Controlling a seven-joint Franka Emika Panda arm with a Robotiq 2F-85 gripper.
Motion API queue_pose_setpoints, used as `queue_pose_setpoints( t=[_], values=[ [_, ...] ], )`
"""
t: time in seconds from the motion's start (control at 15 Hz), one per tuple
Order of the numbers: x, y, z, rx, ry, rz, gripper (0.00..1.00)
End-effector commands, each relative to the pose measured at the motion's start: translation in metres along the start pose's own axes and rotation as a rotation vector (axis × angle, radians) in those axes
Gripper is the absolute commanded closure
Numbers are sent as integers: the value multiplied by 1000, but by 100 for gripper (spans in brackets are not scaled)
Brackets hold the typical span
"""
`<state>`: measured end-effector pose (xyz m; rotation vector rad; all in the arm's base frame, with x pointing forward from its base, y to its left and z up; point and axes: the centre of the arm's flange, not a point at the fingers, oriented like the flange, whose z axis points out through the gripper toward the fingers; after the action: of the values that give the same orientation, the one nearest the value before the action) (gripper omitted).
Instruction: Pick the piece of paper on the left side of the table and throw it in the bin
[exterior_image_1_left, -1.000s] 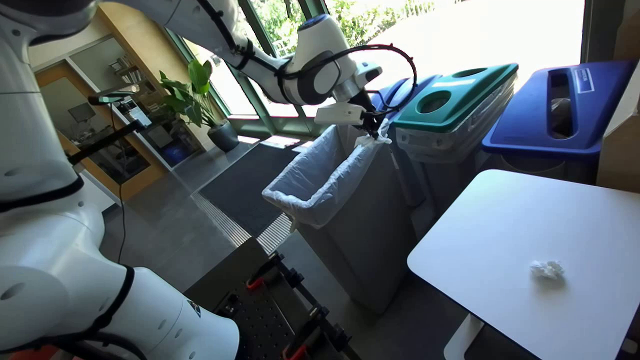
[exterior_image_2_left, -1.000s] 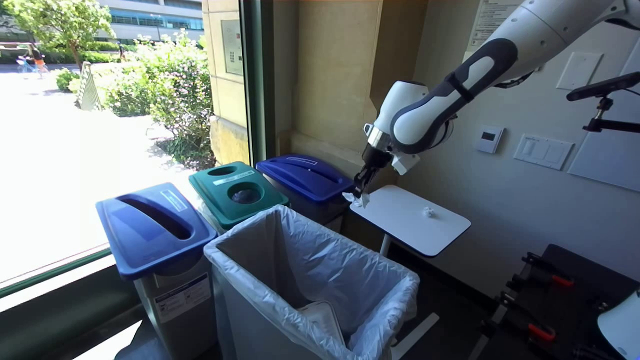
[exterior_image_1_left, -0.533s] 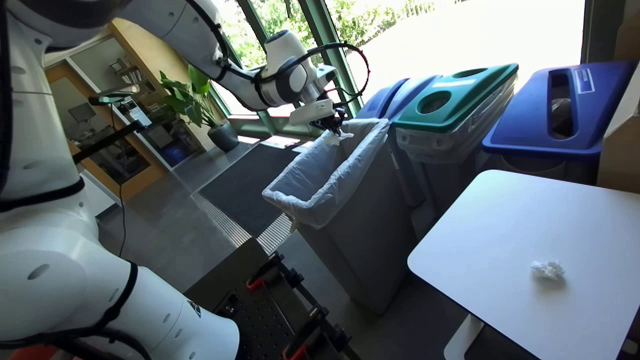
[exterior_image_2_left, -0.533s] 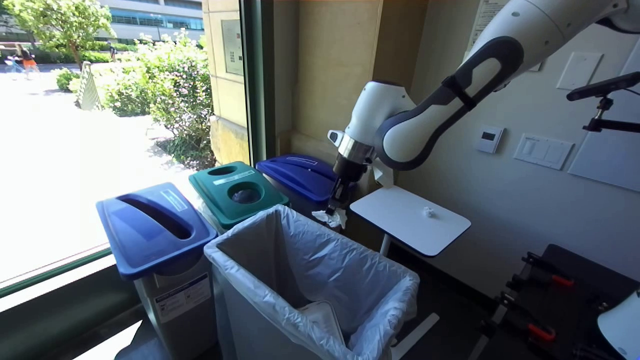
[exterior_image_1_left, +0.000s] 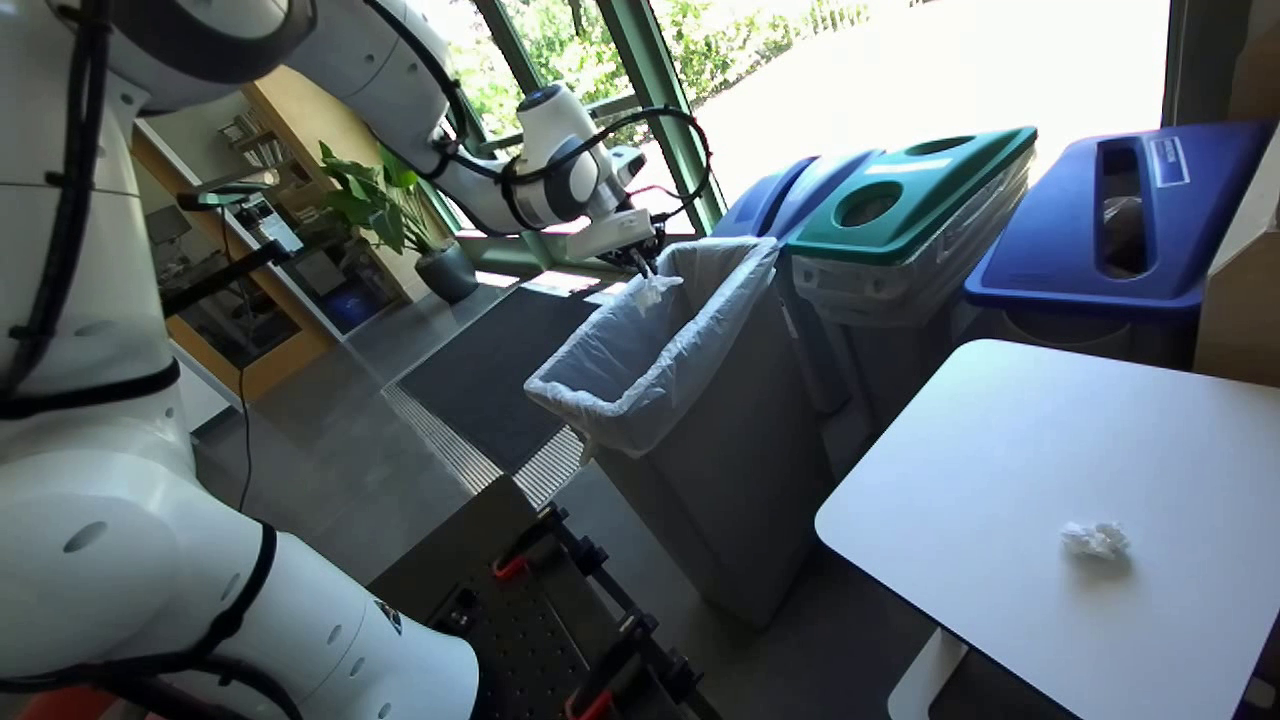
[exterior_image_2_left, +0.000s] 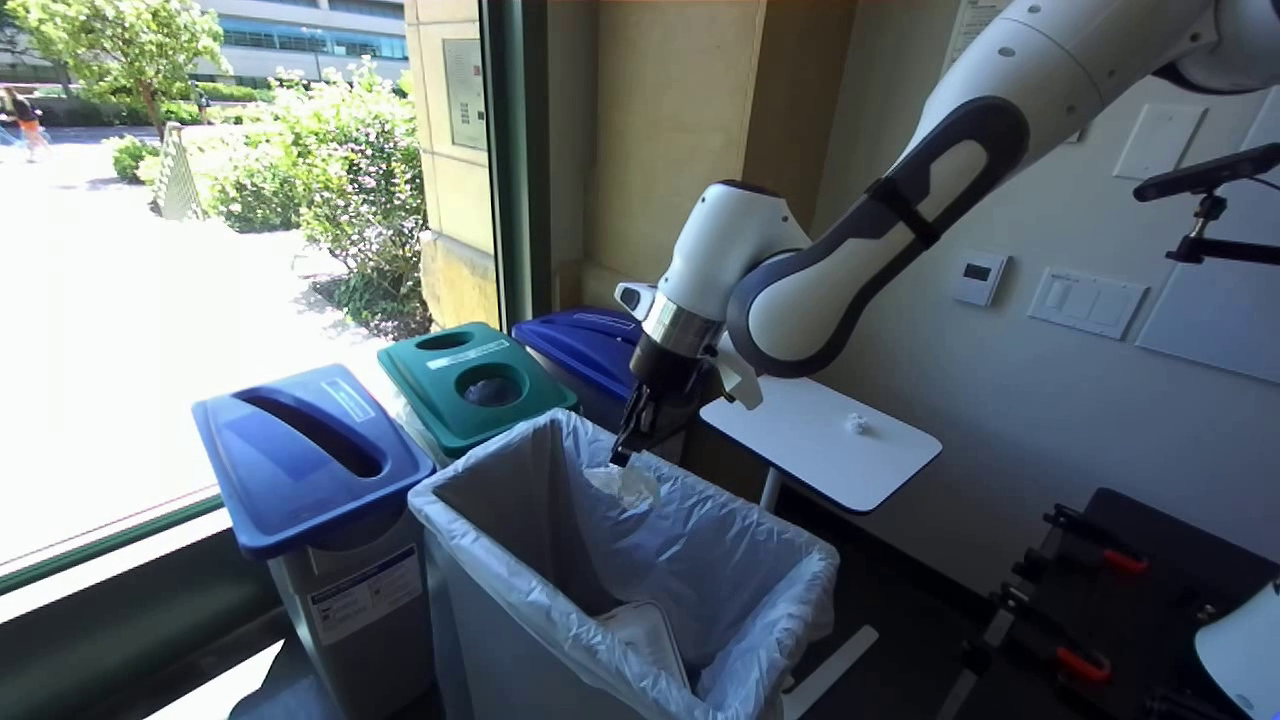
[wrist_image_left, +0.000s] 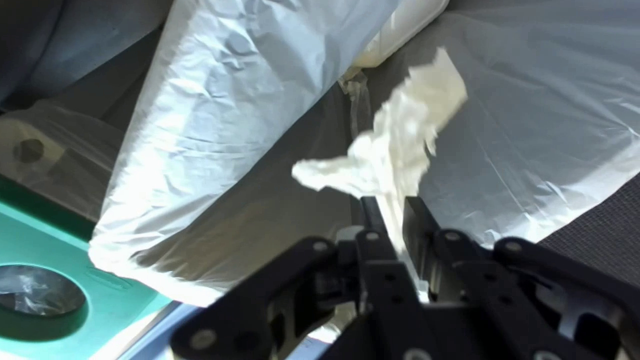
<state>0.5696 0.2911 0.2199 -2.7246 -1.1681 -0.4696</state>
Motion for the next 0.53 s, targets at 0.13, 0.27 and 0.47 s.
queue_pose_setpoints(
  t=[0.13,0.27,0.47],
  values=[
    [5,3,-4,-2,24,-41,35],
    [3,6,-7,-3,19,-36,19],
    [-7,20,-21,-18,9,-30,1]
  ],
)
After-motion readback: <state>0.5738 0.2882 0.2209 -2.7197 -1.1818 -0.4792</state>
